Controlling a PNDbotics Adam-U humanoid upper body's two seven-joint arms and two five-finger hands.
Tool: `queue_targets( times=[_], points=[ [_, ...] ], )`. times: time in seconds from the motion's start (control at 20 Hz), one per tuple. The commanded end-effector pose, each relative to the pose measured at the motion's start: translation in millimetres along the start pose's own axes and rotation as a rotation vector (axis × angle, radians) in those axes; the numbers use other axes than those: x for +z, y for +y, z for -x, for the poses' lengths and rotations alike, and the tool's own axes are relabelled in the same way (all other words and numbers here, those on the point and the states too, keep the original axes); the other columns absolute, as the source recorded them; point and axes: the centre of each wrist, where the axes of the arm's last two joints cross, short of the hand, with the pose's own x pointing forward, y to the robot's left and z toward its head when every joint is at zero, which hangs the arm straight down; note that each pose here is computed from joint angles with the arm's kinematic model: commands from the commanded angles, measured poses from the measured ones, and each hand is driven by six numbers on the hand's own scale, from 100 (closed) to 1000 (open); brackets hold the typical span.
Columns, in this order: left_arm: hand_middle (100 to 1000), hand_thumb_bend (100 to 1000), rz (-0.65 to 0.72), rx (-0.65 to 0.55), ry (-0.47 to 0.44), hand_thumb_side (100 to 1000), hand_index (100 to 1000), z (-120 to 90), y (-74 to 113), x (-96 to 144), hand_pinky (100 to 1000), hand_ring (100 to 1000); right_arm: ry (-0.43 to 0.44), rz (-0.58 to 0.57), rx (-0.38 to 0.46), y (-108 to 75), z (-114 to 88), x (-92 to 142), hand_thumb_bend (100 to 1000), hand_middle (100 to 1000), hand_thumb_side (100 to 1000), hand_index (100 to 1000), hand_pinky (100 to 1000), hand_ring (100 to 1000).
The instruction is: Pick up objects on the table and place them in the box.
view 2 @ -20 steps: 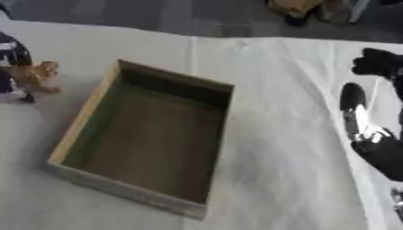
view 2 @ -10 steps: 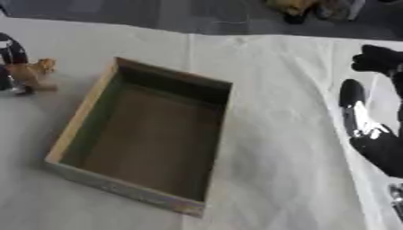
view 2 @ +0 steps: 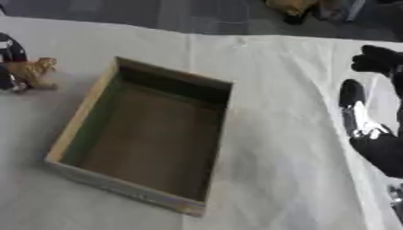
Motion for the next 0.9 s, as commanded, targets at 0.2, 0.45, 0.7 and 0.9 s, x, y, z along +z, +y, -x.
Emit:
queue_targets(
  times=[0.2,0.45,0.7,0.9],
  points=[
    [528,193,-0.071,0.003,0.012,227,580,5.2,11.1,6.1,726,662,-0.009,0.015,0.012,-6.1,-2.2,-3.1,230,684,663,836,853,719],
    [520,185,-0.086,0.011,0.021,226,546,5.5,8.9,5.3,714,649,-0.002,0.016,0.012,-6.3,-1.9,-2.6,228,683,660,835,854,719],
    [520,205,-0.08,0.003,0.023,221,524,5.8,8.4,5.3,715,650,0.002,0.017,0.012,-6.5,-1.6,-1.9,232,682,661,835,854,719],
    [521,237,-0.082,-0.021,0.026,213,521,3.8,12.1,6.8,717,652,0.008,0.015,0.011,-6.3,-1.4,-1.0,235,681,662,835,854,719]
  ],
)
